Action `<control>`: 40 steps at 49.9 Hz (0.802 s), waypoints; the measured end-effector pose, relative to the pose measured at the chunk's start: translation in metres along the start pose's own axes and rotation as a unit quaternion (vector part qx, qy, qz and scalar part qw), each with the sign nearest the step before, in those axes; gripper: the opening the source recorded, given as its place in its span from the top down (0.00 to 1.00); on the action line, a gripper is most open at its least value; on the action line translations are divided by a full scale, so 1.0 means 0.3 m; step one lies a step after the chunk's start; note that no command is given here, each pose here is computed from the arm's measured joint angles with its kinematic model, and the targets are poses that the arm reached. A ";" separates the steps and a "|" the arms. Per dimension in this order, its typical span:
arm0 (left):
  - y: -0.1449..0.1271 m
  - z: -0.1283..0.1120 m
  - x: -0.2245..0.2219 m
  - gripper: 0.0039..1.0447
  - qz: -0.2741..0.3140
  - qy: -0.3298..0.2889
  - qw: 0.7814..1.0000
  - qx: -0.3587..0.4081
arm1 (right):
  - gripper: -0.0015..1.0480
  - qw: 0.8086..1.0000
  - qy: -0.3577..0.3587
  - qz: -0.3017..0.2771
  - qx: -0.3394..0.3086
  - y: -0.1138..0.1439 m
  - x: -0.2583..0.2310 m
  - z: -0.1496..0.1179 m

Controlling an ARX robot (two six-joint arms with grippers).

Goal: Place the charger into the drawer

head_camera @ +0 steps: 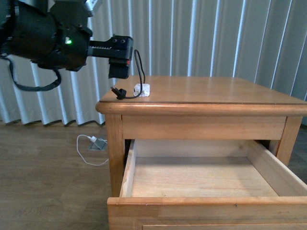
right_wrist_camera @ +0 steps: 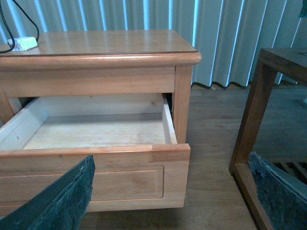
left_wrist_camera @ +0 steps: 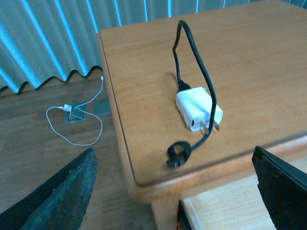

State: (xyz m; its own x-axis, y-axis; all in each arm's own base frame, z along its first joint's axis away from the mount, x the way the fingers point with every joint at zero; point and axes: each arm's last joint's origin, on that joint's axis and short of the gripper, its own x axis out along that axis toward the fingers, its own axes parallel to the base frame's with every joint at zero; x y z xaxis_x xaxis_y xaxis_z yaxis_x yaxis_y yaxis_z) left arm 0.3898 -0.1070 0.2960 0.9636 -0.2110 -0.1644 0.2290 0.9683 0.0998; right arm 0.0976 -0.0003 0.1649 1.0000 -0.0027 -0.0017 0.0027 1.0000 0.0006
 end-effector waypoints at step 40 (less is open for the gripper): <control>-0.160 -0.054 0.434 0.06 0.011 0.053 0.997 0.047 | 0.08 1.000 0.000 0.000 0.000 0.000 0.000 0.000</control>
State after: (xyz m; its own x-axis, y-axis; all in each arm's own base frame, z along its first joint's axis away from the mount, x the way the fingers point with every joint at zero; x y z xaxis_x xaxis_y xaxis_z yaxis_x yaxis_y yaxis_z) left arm 0.5020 -0.1787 0.2538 0.9497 -0.1694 -0.2632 0.2243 0.9548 0.1949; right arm 0.0976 -0.0003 0.1649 1.0000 -0.0027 -0.0017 0.0027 1.0000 0.0006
